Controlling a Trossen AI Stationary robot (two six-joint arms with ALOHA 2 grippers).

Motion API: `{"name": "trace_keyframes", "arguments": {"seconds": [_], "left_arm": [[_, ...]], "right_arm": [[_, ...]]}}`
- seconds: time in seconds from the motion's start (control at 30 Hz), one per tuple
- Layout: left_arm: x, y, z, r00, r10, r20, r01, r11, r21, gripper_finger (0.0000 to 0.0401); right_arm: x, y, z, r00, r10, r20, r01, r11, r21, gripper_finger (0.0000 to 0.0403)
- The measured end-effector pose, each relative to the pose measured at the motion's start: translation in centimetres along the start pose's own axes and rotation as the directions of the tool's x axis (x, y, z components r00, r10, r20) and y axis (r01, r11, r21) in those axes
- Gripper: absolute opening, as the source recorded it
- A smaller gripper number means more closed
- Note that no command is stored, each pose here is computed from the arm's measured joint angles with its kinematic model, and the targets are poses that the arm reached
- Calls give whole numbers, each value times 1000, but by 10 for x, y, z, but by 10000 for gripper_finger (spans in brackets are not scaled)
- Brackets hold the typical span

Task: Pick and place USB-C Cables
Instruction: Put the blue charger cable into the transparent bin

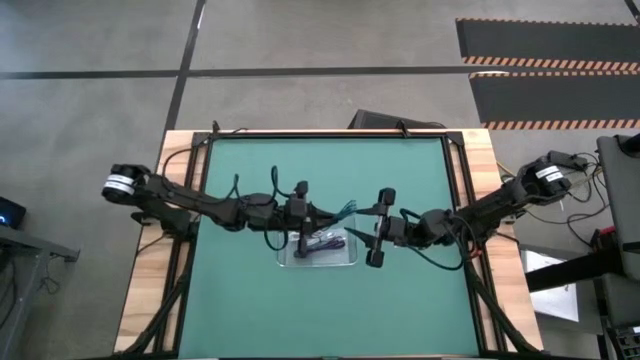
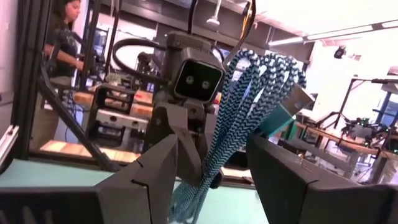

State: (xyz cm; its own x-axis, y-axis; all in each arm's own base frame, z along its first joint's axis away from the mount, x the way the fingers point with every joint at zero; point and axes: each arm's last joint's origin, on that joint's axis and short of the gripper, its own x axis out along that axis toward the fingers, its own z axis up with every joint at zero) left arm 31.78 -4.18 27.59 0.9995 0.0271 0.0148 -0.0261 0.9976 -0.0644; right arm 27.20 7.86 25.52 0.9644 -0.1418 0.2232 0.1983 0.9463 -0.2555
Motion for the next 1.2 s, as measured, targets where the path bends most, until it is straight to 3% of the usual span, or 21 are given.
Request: {"name": "trace_keyframes", "arguments": {"seconds": [0.37, 0.53, 0.67, 0.93, 1.2], "left_arm": [[15, -3, -8, 993, -35, 116, 36, 999, -1, 13], [20, -4, -16, 993, -41, 106, 41, 999, 2, 13], [20, -4, -15, 993, -40, 108, 40, 999, 1, 13], [19, -3, -14, 994, -37, 105, 37, 999, 1, 27], [19, -3, -14, 994, -37, 102, 38, 999, 0, 71]], "right_arm": [[4, -10, -1, 999, -40, 8, 39, 997, 65, 182], [5, -9, -3, 1000, -27, 7, 26, 998, 62, 173], [5, -9, -3, 1000, -20, 4, 20, 998, 59, 138], [5, -8, -4, 1000, -3, -1, 3, 1000, 11, 23], [5, -8, -4, 1000, -6, -11, 6, 1000, 5, 23]]}}
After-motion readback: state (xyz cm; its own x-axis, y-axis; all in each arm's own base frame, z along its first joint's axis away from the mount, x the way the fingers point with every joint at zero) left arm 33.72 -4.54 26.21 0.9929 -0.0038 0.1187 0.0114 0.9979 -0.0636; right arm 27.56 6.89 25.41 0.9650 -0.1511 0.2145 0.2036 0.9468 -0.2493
